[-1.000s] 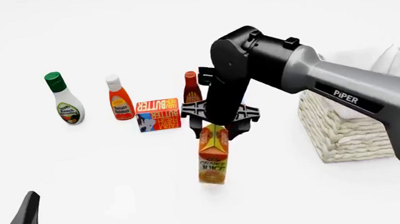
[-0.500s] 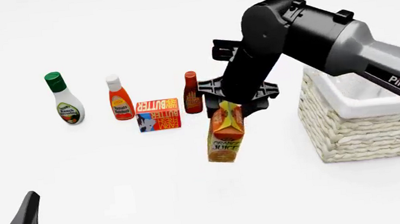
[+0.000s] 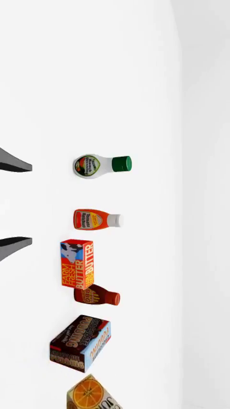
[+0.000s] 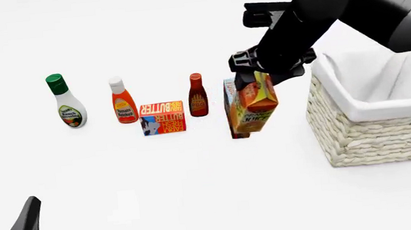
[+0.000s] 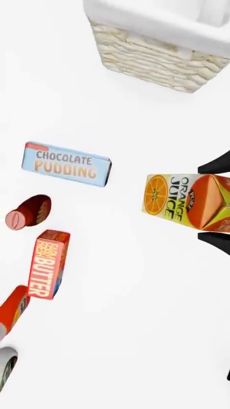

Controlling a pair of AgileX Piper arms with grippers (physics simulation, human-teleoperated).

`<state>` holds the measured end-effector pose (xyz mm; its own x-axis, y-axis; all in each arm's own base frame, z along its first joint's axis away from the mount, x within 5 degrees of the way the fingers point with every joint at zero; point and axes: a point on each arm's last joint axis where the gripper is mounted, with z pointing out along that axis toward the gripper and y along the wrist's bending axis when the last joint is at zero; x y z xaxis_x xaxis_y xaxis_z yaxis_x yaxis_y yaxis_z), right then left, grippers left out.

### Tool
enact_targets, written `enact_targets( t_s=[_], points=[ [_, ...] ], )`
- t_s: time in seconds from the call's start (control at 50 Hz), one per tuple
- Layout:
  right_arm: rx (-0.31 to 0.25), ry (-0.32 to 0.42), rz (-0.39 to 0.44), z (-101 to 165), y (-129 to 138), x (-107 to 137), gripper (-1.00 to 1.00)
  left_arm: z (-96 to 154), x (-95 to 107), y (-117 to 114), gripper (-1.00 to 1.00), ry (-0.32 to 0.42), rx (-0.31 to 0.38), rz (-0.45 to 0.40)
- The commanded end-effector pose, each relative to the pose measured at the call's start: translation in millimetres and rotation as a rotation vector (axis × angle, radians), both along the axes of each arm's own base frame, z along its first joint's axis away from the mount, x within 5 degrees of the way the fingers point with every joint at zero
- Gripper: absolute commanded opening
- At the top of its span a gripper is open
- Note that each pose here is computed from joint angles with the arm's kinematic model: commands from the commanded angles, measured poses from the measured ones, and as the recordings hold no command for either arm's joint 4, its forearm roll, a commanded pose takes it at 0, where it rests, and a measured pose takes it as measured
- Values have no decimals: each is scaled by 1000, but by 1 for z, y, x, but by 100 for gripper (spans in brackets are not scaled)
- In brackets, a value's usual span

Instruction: Pick the orange juice and place it in the basket.

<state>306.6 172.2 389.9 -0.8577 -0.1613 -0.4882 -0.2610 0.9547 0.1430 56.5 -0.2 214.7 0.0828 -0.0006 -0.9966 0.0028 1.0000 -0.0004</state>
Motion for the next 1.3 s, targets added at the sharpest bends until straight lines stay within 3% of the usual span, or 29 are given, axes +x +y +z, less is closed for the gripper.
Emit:
enact_targets(
  t_s=[0.02,0.32,0.62,0.8,1.3],
  points=[
    [-4,-113,39,30,-19,-2,-100,0,0,0,100,-1,0,0],
    [-27,-274,79,72,-46,-9,-100,0,0,0,100,-1,0,0],
    [-31,-361,85,95,-58,-18,-100,0,0,0,100,-1,0,0],
    [-57,-467,85,121,-77,-27,-100,0,0,0,100,-1,0,0],
    [-117,-522,6,135,-117,-39,-100,0,0,0,100,-1,0,0]
  ],
)
